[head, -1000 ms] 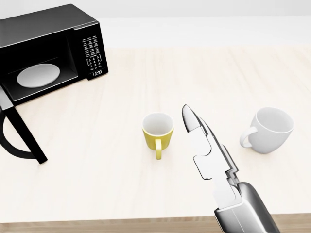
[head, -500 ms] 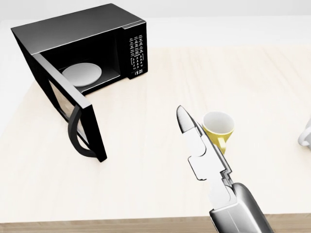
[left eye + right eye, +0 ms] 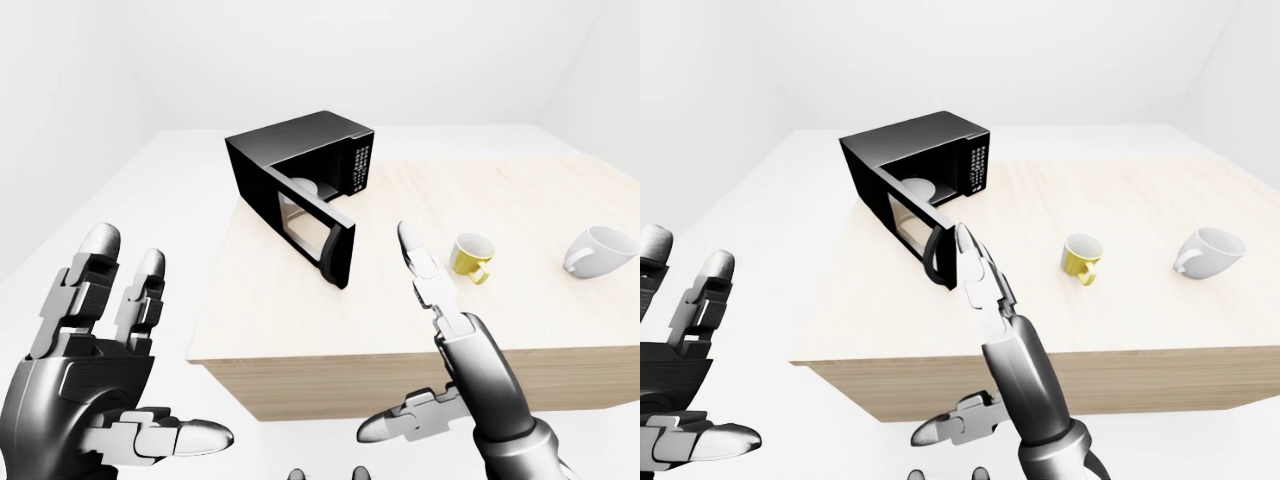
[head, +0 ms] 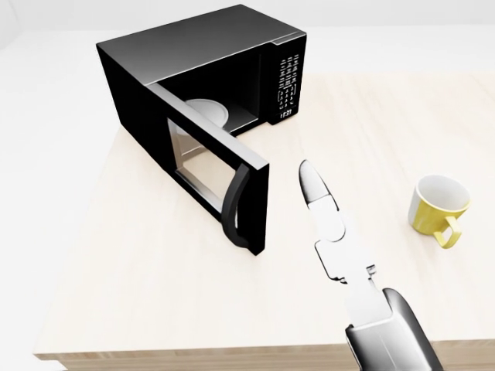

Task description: Close the microwave.

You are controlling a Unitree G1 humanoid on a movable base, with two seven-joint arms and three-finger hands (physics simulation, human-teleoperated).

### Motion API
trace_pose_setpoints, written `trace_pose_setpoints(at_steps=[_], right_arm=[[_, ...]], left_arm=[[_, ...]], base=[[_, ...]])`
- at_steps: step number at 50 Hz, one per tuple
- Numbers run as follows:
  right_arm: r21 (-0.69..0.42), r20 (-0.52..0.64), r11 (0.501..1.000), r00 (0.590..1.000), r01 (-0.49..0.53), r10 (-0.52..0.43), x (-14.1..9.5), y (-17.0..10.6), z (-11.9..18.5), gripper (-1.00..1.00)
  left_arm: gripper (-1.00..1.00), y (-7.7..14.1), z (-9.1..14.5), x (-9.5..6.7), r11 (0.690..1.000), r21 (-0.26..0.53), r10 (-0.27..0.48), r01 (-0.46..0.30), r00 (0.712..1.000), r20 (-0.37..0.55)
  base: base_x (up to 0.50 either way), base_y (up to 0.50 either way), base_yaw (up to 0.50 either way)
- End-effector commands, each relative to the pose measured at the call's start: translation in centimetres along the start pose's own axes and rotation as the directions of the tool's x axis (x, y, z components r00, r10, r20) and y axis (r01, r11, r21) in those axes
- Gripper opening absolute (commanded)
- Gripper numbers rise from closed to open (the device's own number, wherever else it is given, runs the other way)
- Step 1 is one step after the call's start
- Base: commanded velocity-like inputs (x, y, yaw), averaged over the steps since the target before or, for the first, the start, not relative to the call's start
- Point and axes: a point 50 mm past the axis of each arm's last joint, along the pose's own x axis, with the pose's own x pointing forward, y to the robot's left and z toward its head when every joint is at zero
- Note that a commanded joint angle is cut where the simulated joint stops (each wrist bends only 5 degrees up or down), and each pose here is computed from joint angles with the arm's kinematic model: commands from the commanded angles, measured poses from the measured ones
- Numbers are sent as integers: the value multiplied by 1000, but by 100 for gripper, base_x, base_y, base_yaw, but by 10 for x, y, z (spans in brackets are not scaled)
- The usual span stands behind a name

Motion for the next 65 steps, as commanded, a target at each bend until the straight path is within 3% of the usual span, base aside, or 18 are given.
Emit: trace_pose_setpoints(at_steps=[1, 33, 39, 65], right_arm=[[12, -1, 1000, 1000, 13, -13, 1, 0, 0, 100], [-15, -11, 999, 999, 33, -33, 3, -1, 1, 100], [-12, 10, 996, 996, 89, -89, 7, -5, 3, 100], [-10, 12, 996, 996, 94, -94, 7, -6, 3, 100]], left_arm=[[100, 0, 1, 0, 1000, -1, -1, 1, 1000, 8], [100, 2, 3, 2, 1000, -21, 11, -10, 999, 37], [100, 1, 3, 1, 1000, -7, 9, -8, 999, 51], [100, -3, 1, 1, 1000, 26, -3, 2, 998, 56]], base=[[0, 50, 0], [0, 50, 0], [0, 0, 0], [0, 0, 0]])
